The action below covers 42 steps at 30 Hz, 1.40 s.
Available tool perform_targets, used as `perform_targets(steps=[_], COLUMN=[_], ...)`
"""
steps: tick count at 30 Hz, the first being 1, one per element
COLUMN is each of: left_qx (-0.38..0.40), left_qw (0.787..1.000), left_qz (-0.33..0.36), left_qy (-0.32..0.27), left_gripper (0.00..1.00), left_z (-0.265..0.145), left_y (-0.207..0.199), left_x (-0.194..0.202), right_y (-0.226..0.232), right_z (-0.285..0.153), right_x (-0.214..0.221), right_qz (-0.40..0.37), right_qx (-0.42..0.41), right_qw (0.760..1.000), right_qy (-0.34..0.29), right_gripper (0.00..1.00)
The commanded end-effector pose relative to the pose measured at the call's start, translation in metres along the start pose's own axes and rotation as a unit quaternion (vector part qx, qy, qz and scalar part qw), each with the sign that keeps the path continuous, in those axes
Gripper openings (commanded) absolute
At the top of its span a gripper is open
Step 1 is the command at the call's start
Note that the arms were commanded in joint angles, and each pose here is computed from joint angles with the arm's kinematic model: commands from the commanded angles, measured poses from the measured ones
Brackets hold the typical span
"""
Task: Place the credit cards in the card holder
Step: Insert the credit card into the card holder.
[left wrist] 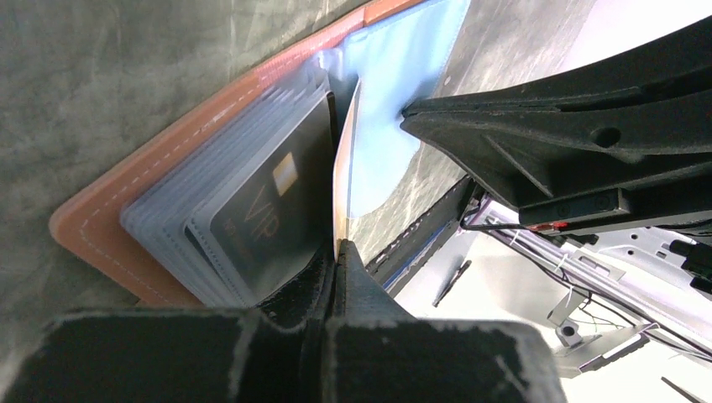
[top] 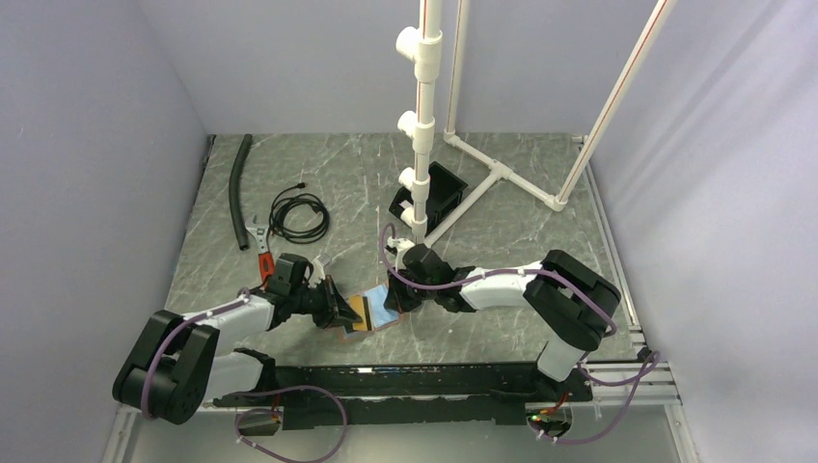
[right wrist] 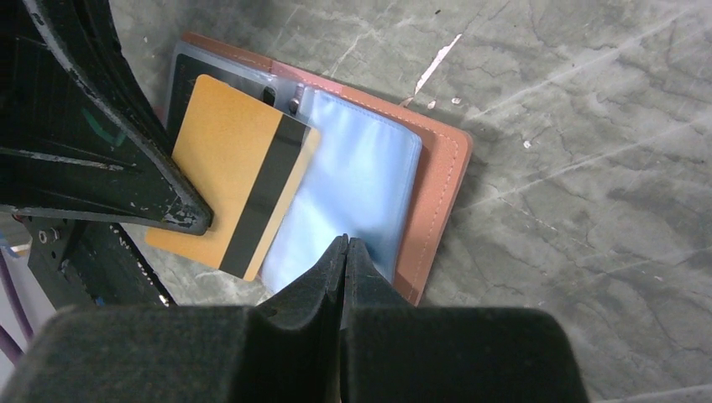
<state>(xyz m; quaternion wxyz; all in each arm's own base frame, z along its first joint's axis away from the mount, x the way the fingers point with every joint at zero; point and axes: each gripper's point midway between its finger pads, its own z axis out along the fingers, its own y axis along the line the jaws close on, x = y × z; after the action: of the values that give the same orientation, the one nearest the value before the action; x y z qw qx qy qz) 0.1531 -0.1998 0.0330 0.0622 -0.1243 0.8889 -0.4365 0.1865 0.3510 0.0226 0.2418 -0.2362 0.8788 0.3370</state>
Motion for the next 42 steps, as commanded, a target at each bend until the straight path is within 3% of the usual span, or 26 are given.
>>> perform_targets(steps=[1,12,32,38,42], left_qx=[-0.001,0.002,0.058,0.050,0.052], left_qw=[1.000,0.998,0.995,0.996,0.996], left_qz=[0.010,0.005,-0.046,-0.045,-0.044], left_qy=[-0.029,-0.060,-0.064,-0.062,-0.061], left_gripper=[0.00,0.00,0.00,0.00,0.00], left_z=[0.004,0.007,0.011,0.012,0.013], left_y=[0.000,-0.001,-0.006,-0.002,-0.002], left_x=[-0.015,-0.027,-0.019,-0.018,-0.019], right_y=[-0.020,-0.021,-0.016,-0.011,-0.010], right_z=[0.007,0.007,0.000,-0.024,-0.028], right_x=[0.021,0.023,0.015,0.004,0.003], right_qz=[-0.002,-0.002,0.016,0.014,0.012], right_qx=[0.034,0.034,0.043,0.065,0.066], right_qw=[0.999,0.999,0.998,0.997,0.997], right_qy=[0.034,0.036,0.041,0.046,0.049], right_gripper=[0.00,0.00,0.00,0.25,0.29])
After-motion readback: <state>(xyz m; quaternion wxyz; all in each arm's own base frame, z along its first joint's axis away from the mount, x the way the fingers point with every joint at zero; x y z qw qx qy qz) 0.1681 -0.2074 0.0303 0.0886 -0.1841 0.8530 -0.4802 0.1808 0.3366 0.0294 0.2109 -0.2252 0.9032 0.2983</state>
